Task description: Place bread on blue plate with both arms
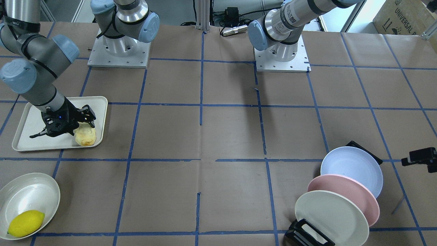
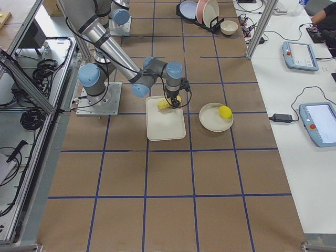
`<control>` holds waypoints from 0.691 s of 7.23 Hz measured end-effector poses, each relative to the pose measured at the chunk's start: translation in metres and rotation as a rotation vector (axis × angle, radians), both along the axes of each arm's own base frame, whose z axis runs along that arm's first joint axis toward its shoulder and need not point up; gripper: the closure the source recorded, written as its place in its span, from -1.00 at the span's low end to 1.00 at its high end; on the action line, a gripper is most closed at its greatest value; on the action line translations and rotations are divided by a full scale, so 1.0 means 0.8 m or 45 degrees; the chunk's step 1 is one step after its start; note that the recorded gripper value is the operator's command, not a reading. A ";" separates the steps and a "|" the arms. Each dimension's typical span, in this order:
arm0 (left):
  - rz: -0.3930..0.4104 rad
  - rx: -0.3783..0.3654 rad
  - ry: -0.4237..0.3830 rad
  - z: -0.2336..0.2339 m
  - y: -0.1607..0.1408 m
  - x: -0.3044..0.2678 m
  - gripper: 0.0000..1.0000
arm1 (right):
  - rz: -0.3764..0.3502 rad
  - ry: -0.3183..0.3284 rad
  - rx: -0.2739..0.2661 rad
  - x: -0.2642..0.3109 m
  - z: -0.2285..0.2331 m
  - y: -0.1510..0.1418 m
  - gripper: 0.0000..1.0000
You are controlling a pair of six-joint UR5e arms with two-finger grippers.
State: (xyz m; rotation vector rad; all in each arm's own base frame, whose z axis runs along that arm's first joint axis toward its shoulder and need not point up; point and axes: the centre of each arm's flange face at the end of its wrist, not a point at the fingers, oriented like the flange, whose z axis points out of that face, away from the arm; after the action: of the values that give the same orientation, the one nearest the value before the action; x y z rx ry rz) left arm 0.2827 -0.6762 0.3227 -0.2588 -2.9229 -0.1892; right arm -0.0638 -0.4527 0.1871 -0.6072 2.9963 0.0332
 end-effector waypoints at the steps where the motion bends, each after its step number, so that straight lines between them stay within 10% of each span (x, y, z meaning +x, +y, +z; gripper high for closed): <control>1: 0.004 0.019 0.061 -0.043 -0.014 0.007 -1.00 | -0.073 -0.003 0.028 0.001 0.013 0.000 0.51; 5: 0.065 0.111 0.265 -0.139 -0.017 0.006 -0.99 | -0.211 -0.006 0.162 0.045 0.150 -0.050 0.49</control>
State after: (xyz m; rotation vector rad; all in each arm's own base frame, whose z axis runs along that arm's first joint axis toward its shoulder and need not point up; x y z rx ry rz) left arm 0.2877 -0.6896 0.2116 -0.1781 -2.7042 -0.2642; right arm -0.0279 -0.4924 0.3074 -0.3449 2.9991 0.2087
